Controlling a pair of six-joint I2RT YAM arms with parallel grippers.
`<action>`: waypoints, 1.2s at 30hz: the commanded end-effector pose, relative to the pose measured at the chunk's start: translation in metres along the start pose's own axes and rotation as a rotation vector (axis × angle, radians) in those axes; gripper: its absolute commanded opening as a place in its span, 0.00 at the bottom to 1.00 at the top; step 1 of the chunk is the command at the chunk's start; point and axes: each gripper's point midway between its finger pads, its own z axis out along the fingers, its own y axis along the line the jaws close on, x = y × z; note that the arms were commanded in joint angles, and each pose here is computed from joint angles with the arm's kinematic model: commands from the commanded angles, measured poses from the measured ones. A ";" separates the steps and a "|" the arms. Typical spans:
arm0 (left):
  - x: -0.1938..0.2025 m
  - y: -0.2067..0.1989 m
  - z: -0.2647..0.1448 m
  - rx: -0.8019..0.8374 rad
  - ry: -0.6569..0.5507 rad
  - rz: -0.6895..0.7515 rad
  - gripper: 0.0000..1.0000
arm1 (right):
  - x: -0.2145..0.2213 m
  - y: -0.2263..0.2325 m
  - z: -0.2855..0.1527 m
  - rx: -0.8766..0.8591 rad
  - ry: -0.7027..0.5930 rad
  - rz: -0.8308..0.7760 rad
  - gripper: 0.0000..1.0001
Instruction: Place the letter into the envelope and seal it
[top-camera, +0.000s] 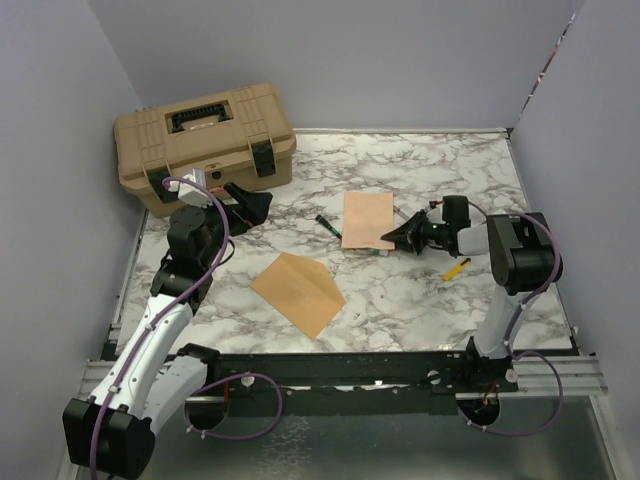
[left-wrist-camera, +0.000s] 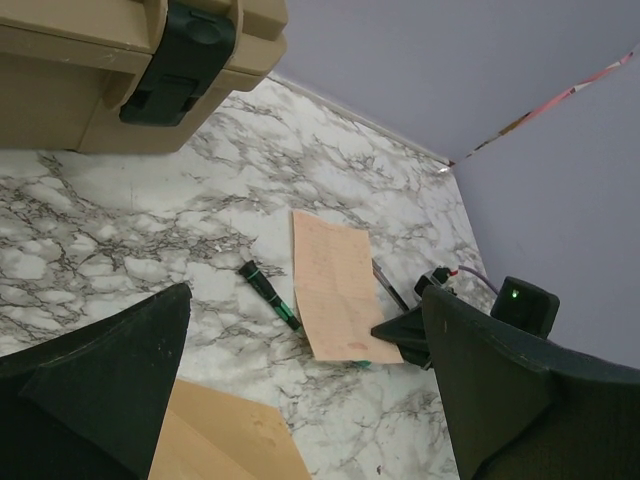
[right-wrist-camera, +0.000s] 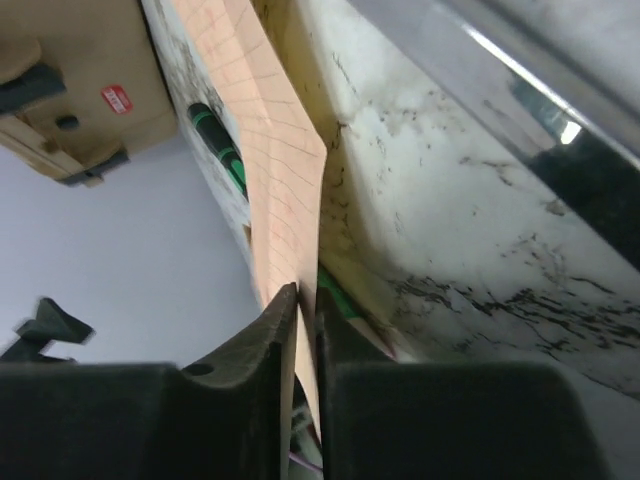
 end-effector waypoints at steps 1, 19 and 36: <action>-0.006 -0.012 0.000 0.039 -0.008 -0.013 0.99 | 0.000 0.018 -0.004 -0.089 -0.027 -0.032 0.03; 0.026 -0.088 0.016 0.322 0.295 -0.485 0.99 | 0.068 0.206 -0.129 -0.543 -0.077 -0.398 0.00; 0.085 -0.193 0.043 0.385 0.559 -0.781 0.92 | 0.118 0.256 -0.181 -0.695 -0.080 -0.475 0.01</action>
